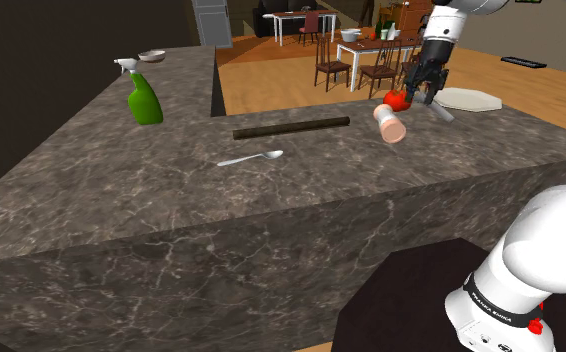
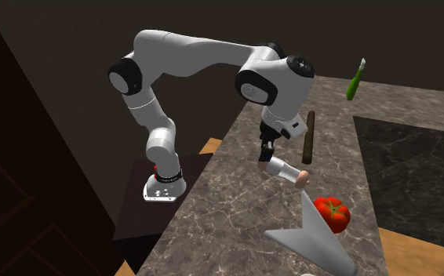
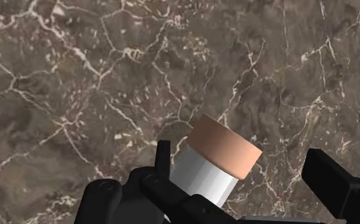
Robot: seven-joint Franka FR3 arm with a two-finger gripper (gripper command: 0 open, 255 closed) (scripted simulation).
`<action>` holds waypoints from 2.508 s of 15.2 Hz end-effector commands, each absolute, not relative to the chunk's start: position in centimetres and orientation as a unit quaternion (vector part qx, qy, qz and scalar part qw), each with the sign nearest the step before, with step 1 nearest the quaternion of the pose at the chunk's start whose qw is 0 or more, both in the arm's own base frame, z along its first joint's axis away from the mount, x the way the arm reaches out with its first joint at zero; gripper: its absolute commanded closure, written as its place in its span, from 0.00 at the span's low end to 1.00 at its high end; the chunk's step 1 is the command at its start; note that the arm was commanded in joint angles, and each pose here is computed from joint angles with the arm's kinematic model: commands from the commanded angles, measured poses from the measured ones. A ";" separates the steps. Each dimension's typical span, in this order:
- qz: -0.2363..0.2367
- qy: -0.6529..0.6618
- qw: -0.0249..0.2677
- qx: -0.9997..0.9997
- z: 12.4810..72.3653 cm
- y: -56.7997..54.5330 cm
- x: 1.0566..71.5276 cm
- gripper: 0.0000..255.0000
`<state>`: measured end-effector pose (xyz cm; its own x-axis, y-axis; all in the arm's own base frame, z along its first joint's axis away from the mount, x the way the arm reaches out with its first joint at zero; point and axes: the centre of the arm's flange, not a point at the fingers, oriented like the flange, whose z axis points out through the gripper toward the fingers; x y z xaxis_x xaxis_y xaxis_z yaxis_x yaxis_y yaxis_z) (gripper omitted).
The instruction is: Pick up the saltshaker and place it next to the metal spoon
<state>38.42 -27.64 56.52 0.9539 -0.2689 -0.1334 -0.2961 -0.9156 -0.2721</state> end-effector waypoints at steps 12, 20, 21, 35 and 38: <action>0.055 0.317 0.082 -0.943 48.8 -27.9 46.8 0.00; 0.055 0.317 0.082 -0.943 47.4 -27.6 46.8 0.00; 0.055 0.317 0.082 -0.943 47.4 -27.6 46.8 0.00; 0.055 0.317 0.082 -0.943 48.5 -27.6 46.8 1.00; 0.055 0.317 0.082 -0.943 50.1 -27.6 46.8 1.00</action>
<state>46.82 -27.59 49.65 0.7928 -0.5893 -0.1553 -0.6073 -0.7854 -0.1201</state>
